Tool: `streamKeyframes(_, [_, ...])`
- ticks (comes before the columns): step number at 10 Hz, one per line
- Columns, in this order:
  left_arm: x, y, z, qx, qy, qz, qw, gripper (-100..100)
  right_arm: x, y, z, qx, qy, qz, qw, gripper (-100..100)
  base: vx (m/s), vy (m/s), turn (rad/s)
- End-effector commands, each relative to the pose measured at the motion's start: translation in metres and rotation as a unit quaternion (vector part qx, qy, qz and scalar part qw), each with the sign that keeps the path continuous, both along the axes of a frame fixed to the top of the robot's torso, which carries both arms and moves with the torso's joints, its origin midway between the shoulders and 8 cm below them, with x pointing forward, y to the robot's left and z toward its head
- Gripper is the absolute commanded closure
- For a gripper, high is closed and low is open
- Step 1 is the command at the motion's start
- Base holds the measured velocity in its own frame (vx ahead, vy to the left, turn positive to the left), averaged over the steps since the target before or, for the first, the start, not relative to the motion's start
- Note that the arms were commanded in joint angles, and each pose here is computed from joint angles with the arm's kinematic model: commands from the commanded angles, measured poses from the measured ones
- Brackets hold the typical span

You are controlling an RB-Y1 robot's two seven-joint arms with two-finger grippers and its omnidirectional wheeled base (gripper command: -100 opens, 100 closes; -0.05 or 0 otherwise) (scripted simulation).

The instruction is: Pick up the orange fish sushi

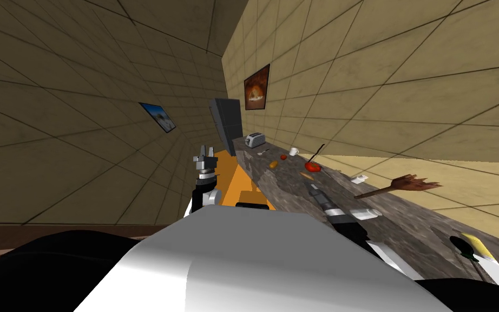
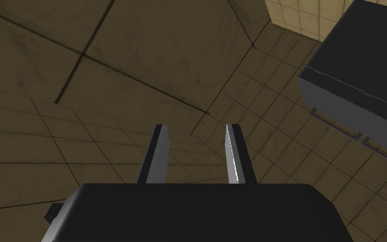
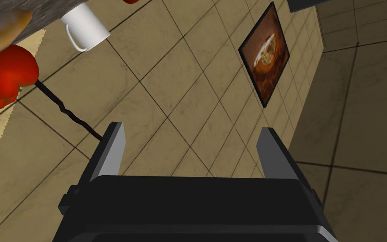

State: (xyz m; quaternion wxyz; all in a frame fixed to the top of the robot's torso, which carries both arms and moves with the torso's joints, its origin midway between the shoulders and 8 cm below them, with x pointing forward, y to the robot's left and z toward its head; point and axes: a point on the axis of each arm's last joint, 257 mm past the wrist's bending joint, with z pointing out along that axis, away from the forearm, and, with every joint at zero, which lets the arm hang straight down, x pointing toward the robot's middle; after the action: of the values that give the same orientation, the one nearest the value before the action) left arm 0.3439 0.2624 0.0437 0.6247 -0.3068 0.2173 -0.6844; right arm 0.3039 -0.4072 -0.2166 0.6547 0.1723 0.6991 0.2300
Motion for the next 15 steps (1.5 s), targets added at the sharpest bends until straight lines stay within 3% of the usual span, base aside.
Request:
streamKeyframes(1, [0.0,0.0,0.0,0.0,0.0,0.0,1.0,0,-0.008,-0.01,-0.013,-0.014,0.018,-0.002,0.9997,-100,0.047,0.044,0.046])
streamKeyframes(3, [0.0,0.0,0.0,0.0,0.0,0.0,1.0,0,-0.036,-0.043,-0.045,-0.07,0.083,-0.006,0.994,-100,0.071,0.069,0.132])
streamKeyframes(4, [0.0,0.0,0.0,0.0,0.0,0.0,1.0,0,-0.038,-0.044,-0.045,-0.073,0.086,-0.004,0.9936,-100,0.078,0.059,0.035])
streamKeyframes(5, [0.0,0.0,0.0,0.0,0.0,0.0,1.0,0,-0.055,-0.061,-0.06,-0.1,0.12,-0.005,0.9877,-100,0.072,0.051,0.081])
streamKeyframes(6, [0.0,0.0,0.0,0.0,0.0,0.0,1.0,0,-0.054,-0.062,-0.06,-0.102,0.12,-0.003,0.9874,-100,0.055,0.029,0.045])
streamKeyframes(7, [0.0,0.0,0.0,0.0,0.0,0.0,1.0,0,-0.072,-0.079,-0.073,-0.131,0.155,-0.001,0.9793,-100,0.066,0.04,0.114])
streamKeyframes(8, [0.0,0.0,0.0,0.0,0.0,0.0,1.0,0,-0.072,-0.079,-0.072,-0.131,0.155,-0.001,0.9792,-100,0.057,0.031,0.047])
streamKeyframes(10, [0.0,0.0,0.0,0.0,0.0,0.0,1.0,0,-0.113,-0.112,-0.095,-0.181,0.221,0.002,0.9584,-100,0.102,0.06,0.128])
streamKeyframes(11, [0.0,0.0,0.0,0.0,0.0,0.0,1.0,0,-0.11,-0.113,-0.093,-0.187,0.222,0.008,0.9569,-100,0.087,0.026,0.056])
streamKeyframes(12, [0.0,0.0,0.0,0.0,0.0,0.0,1.0,0,-0.131,-0.129,-0.102,-0.211,0.254,0.012,0.9436,-100,0.079,0.023,0.131])
streamKeyframes(13, [0.0,0.0,0.0,0.0,0.0,0.0,1.0,0,-0.13,-0.129,-0.101,-0.214,0.255,0.015,0.9429,-100,0.069,0.012,0.052])
streamKeyframes(15, [0.0,0.0,0.0,0.0,0.0,0.0,1.0,0,-0.17,-0.16,-0.113,-0.261,0.315,0.028,0.9122,-100,0.091,0.037,0.129])
